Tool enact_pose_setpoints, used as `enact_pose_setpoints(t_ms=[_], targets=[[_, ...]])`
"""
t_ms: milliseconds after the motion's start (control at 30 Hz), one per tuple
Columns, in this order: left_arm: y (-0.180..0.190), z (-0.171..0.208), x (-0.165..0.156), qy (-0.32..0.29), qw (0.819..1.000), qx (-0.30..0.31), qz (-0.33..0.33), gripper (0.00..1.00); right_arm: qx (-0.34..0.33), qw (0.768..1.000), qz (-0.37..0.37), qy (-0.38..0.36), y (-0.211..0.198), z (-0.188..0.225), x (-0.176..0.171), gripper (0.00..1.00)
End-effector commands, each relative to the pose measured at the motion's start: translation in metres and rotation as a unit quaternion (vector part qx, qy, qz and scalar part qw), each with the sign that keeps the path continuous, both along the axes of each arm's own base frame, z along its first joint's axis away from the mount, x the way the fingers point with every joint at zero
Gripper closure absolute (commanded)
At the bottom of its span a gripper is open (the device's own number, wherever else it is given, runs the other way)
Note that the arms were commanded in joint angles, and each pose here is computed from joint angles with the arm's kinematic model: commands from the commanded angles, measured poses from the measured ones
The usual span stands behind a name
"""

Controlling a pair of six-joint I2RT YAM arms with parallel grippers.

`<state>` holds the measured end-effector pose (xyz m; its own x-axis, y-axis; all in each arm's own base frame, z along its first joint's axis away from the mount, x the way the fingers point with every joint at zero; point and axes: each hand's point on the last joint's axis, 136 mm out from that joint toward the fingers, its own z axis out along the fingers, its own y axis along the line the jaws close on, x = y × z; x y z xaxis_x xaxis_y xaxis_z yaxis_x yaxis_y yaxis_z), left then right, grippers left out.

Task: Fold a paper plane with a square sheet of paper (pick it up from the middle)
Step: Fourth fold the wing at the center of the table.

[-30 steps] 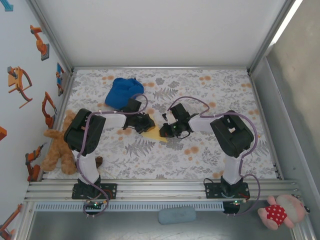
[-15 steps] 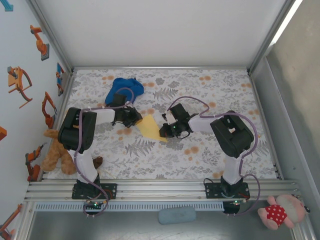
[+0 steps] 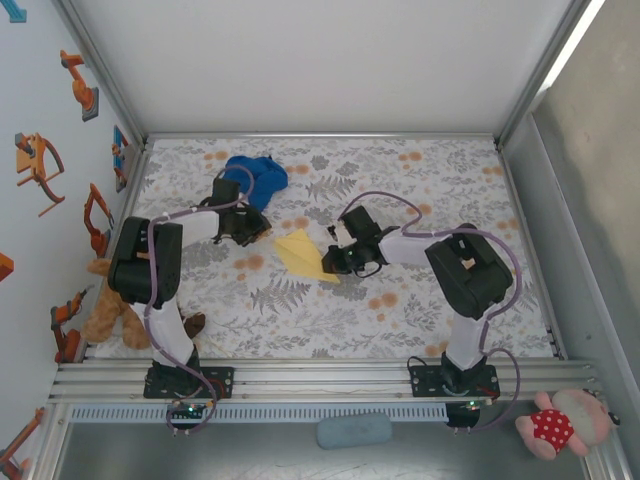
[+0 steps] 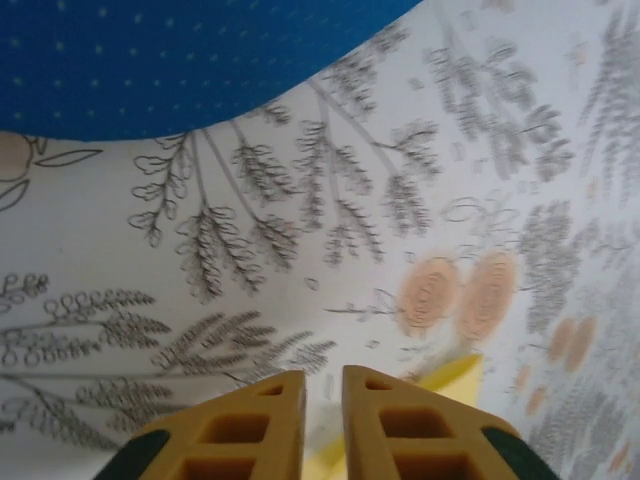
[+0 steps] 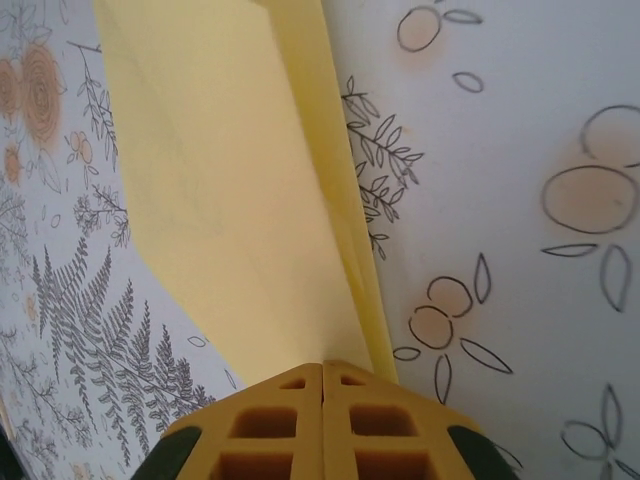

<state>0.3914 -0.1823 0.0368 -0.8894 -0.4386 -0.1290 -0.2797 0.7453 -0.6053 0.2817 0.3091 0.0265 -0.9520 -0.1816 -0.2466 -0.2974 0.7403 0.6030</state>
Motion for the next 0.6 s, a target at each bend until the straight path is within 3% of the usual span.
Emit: enact_pose_setpoints(t_ms=[0,167,333,567], targets=[[-0.004,0.043,-0.008,-0.04,0.999,-0.013,0.008,0.75,0.023,0.997,-0.03,-0.06,0.004,0.052,0.024,0.83],[-0.005,0.054,-0.032,-0.058,0.998,-0.026,0.026,0.59,0.018,0.993,-0.041,-0.109,-0.001,0.071,0.038,0.68],[-0.031,0.057,-0.053,-0.075,0.995,-0.064,0.007,0.49,0.007,0.993,-0.042,-0.11,-0.003,0.065,0.042,0.63],[-0.072,0.04,-0.067,-0.075,0.991,-0.107,-0.038,0.44,0.008,0.992,-0.052,-0.113,-0.004,0.066,0.046,0.63]])
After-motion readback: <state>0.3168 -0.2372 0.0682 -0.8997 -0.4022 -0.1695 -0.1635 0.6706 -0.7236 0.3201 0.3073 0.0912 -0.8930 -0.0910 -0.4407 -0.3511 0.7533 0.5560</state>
